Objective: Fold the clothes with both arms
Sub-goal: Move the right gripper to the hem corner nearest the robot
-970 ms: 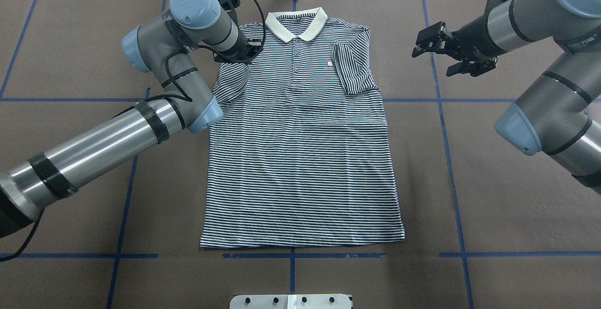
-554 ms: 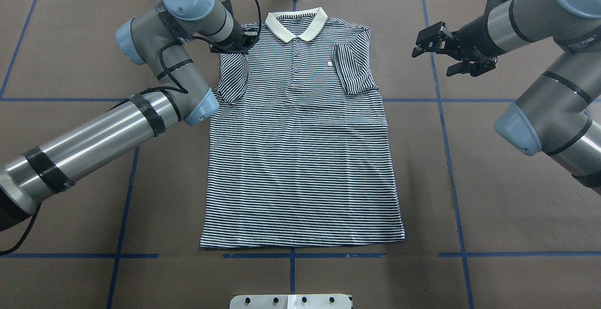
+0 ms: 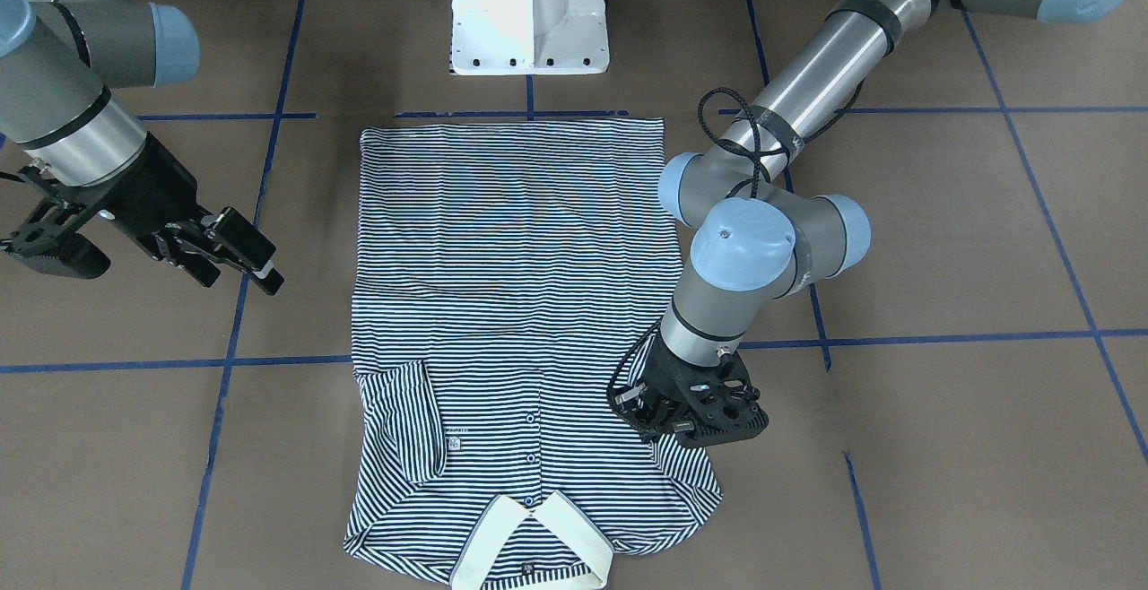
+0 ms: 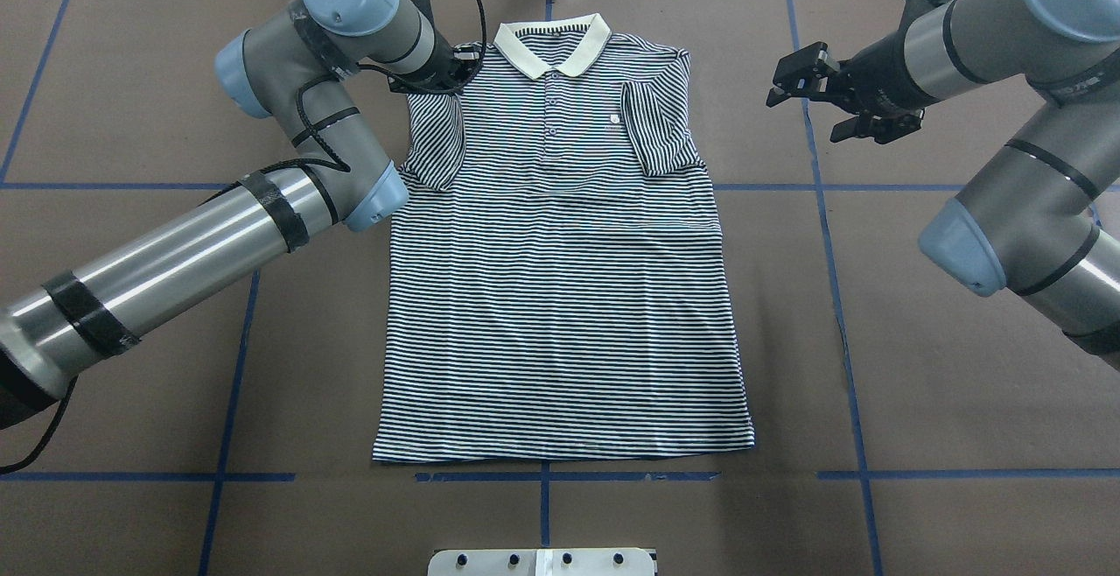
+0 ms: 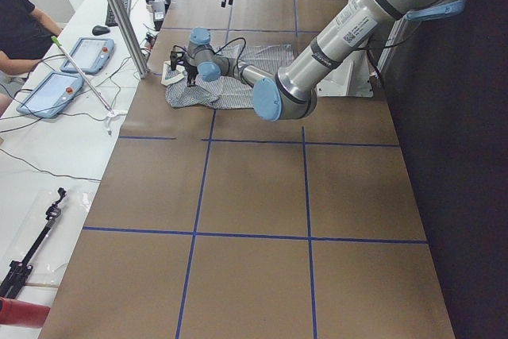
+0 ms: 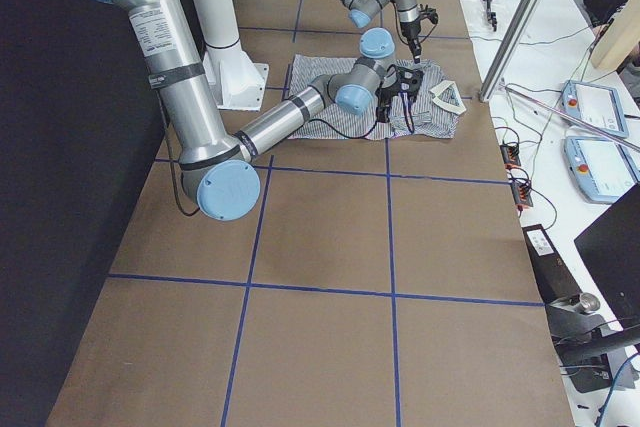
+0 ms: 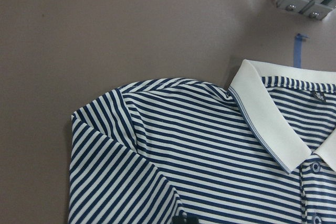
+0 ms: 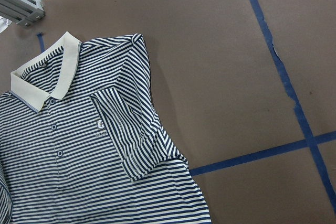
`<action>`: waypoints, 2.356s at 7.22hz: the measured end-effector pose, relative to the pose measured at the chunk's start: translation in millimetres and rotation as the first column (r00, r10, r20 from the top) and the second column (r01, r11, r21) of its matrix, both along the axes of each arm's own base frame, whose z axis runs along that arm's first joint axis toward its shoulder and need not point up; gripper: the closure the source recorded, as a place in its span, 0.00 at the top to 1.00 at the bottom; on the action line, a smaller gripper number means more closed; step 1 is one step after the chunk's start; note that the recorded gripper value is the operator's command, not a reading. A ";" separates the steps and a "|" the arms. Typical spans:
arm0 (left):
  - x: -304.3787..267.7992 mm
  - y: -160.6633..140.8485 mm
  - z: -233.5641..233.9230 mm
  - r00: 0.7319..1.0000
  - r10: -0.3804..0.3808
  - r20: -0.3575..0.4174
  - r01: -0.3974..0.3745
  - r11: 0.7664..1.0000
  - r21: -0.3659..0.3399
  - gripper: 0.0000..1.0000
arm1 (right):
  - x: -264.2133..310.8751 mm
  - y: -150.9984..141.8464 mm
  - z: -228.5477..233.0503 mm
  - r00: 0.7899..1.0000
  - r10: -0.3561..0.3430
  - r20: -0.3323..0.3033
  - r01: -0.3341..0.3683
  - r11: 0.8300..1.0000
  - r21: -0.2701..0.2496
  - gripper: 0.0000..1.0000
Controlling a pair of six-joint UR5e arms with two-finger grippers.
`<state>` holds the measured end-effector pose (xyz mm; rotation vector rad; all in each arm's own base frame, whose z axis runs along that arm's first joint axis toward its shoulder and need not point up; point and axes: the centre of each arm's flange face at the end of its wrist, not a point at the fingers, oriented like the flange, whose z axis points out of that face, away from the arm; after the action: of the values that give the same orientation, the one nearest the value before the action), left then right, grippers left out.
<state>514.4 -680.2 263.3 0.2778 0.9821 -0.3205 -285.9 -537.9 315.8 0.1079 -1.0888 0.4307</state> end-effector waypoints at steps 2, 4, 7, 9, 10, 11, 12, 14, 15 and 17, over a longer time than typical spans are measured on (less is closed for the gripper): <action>-3.6 -3.4 -1.1 1.000 -0.031 0.002 0.031 0.999 0.024 0.57 | -20.2 12.4 -5.6 1.000 0.026 0.001 -0.026 1.000 -0.014 1.00; -11.8 3.0 -8.9 0.999 -0.031 -0.042 0.033 0.998 0.049 0.57 | -64.2 57.3 -23.8 0.997 0.072 0.035 -0.069 0.994 -0.080 1.00; -53.8 61.1 27.7 0.987 0.089 -0.137 -0.080 0.994 0.068 0.58 | -154.3 199.5 -10.9 0.994 0.105 -0.043 -0.111 0.980 -0.165 0.95; -61.0 70.6 36.5 0.983 0.102 -0.149 -0.092 0.993 0.074 0.61 | -194.0 281.9 16.6 0.982 0.147 -0.120 -0.167 0.970 -0.175 0.90; -61.3 71.7 37.5 0.983 0.103 -0.151 -0.093 0.993 0.073 0.61 | -202.3 304.0 26.8 0.976 0.162 -0.143 -0.187 0.965 -0.184 0.87; -60.8 72.4 37.8 0.983 0.103 -0.152 -0.093 0.993 0.071 0.62 | -204.5 314.4 36.1 0.969 0.176 -0.174 -0.210 0.957 -0.202 0.87; -60.5 72.7 38.0 0.983 0.103 -0.153 -0.094 0.993 0.069 0.62 | -204.3 318.3 42.2 0.961 0.186 -0.205 -0.229 0.949 -0.216 0.86; -60.1 72.9 38.5 0.983 0.102 -0.153 -0.093 0.993 0.067 0.62 | -203.6 320.3 49.4 0.951 0.191 -0.244 -0.247 0.943 -0.224 0.75; -60.0 72.9 38.7 0.983 0.102 -0.153 -0.093 0.993 0.066 0.62 | -203.7 320.6 50.9 0.949 0.193 -0.250 -0.251 0.941 -0.228 0.54; -59.9 72.8 39.0 0.983 0.102 -0.153 -0.093 0.994 0.066 0.62 | -204.3 320.7 53.9 0.946 0.195 -0.258 -0.256 0.939 -0.230 0.05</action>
<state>454.5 -607.5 302.4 0.2595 1.1567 -0.2267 -490.3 -217.2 369.7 0.0484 -0.7835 0.7482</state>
